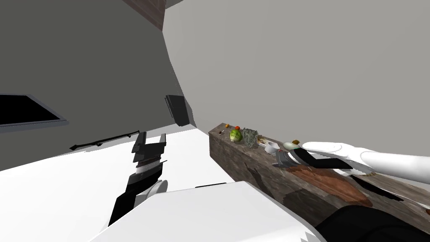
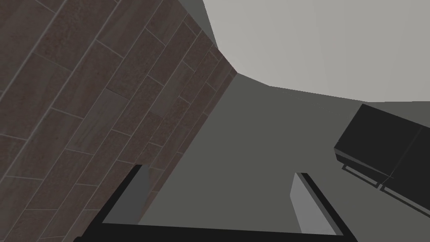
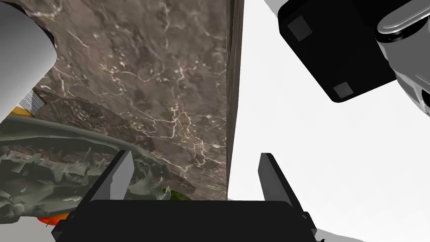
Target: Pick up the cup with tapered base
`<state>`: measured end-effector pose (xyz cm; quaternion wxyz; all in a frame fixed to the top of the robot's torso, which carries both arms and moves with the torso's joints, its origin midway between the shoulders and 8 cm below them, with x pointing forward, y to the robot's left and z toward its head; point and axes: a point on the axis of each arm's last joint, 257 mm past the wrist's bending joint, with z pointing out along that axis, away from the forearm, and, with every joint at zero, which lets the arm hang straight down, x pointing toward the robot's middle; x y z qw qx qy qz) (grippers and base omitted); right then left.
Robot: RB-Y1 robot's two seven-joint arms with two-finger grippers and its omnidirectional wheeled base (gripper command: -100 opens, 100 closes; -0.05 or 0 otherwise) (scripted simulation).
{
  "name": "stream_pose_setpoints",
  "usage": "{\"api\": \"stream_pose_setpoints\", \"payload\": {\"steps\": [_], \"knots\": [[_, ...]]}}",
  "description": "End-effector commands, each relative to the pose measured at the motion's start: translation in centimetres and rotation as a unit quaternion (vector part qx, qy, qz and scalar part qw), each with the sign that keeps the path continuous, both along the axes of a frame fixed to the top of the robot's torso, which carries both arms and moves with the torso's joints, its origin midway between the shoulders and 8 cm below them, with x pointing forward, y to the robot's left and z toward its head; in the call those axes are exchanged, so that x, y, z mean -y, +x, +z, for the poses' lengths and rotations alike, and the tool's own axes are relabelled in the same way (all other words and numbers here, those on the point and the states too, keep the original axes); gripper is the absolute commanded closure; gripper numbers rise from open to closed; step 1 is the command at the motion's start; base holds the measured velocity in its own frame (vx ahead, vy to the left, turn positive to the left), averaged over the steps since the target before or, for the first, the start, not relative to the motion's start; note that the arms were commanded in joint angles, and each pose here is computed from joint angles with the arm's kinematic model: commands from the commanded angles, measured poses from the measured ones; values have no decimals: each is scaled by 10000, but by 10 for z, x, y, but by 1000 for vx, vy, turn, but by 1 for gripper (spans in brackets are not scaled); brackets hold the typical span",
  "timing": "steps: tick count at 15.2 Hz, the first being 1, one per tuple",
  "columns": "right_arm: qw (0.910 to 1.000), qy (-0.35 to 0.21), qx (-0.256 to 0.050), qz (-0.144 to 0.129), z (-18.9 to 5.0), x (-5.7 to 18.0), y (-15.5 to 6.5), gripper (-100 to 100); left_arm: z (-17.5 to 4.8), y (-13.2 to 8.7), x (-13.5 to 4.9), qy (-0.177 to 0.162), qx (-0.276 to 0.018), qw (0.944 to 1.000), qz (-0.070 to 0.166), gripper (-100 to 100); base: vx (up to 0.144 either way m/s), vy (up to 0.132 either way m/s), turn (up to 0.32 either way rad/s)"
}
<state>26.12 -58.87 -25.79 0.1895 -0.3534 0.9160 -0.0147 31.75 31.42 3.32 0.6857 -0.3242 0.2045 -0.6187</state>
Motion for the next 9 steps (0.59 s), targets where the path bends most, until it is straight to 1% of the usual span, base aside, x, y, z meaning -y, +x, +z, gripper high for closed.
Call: {"api": "stream_pose_setpoints", "payload": {"steps": [1, 2, 4, 5, 6, 7, 8, 9], "knots": [[9994, -320, -117, 48, 14, 19, 1, -100, 0, 0, 0, 0, 0, 10000, 0, 0, 120, -94, 101], [9994, -320, -117, 48, 14, 19, 1, -100, 0, 0, 0, 0, 0, 10000, 0, 0, 83, -74, 40], [9994, -320, -117, 48, 14, 19, 1, -100, 0, 0, 0, 0, 0, 10000, 0, 0, 29, -25, -9], [9978, -607, -276, 53, 24, 39, -5, -100, 0, 0, 0, -1, 0, 10000, 0, 0, 53, -30, 80], [9978, -607, -276, 53, 24, 39, -5, -100, 0, 0, 0, -1, 0, 10000, 0, 0, 83, -55, 109], [9959, -791, -444, 23, 29, 53, -14, -100, 0, 0, 0, 0, 0, 10000, 0, 0, 119, -82, 135], [9956, -824, -449, 41, 31, 54, -13, -100, 0, 0, 0, 0, 0, 10000, 0, 0, 145, -108, 97], [9933, -963, -642, 13, 34, 65, -26, -100, 0, 0, 0, 0, 0, 10000, 0, 0, 146, -117, 122]]}}
